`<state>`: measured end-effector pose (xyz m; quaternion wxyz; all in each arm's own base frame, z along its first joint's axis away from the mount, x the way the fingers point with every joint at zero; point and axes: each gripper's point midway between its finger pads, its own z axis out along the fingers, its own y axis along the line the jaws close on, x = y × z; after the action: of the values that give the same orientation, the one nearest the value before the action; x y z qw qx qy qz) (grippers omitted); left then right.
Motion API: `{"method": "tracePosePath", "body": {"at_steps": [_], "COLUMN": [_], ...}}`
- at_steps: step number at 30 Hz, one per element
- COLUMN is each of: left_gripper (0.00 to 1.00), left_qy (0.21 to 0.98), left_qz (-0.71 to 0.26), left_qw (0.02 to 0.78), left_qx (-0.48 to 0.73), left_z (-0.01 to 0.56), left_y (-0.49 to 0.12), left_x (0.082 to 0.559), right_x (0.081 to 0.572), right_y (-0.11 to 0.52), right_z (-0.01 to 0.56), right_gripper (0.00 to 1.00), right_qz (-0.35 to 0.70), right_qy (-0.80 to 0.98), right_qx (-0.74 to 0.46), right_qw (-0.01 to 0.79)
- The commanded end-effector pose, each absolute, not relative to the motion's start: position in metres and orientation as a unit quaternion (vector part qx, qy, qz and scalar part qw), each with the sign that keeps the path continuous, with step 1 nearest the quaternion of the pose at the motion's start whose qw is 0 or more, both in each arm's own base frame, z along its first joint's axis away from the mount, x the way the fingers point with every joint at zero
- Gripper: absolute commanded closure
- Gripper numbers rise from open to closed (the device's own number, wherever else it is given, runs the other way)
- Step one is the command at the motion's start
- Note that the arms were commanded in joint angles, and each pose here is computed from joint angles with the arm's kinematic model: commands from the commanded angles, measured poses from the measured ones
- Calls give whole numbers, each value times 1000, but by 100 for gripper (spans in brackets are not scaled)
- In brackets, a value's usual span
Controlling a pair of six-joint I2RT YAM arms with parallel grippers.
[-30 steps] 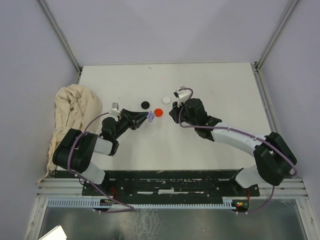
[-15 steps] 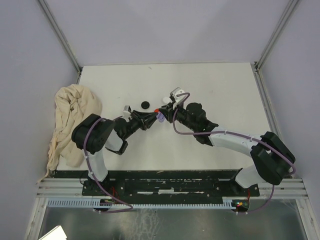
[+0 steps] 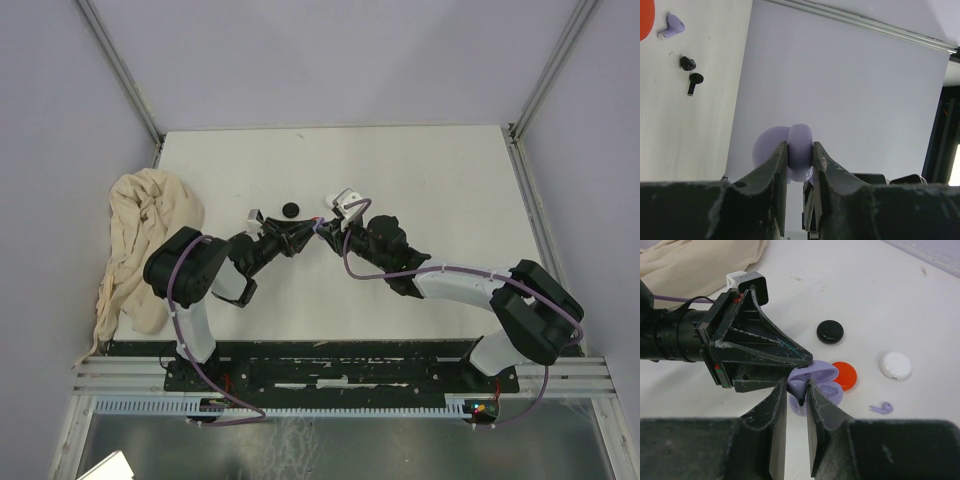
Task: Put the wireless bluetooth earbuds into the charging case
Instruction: Place the earbud in the charging case.
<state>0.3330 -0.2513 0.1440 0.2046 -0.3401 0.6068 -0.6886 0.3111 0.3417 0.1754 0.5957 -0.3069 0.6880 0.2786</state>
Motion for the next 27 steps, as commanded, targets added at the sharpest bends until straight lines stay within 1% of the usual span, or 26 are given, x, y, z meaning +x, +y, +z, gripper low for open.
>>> {"method": "tracePosePath", "body": {"at_steps": [1, 13, 27], "left_gripper": [97, 97, 97], "left_qy": [560, 568, 562], "left_qz": [-746, -746, -755], "left_qw": [218, 207, 206], "left_qx": [-286, -280, -266], "left_z": [189, 183, 193], "left_y": [-253, -254, -255], "left_x": [323, 313, 310], "right_x": [316, 319, 320], "right_y": [343, 342, 345], "right_z": [191, 189, 183], "right_gripper": [98, 98, 98], "right_qz": [274, 268, 270], "right_qy": [664, 666, 667], "right_qx": [-304, -304, -306], "right_qw": [625, 626, 624]}}
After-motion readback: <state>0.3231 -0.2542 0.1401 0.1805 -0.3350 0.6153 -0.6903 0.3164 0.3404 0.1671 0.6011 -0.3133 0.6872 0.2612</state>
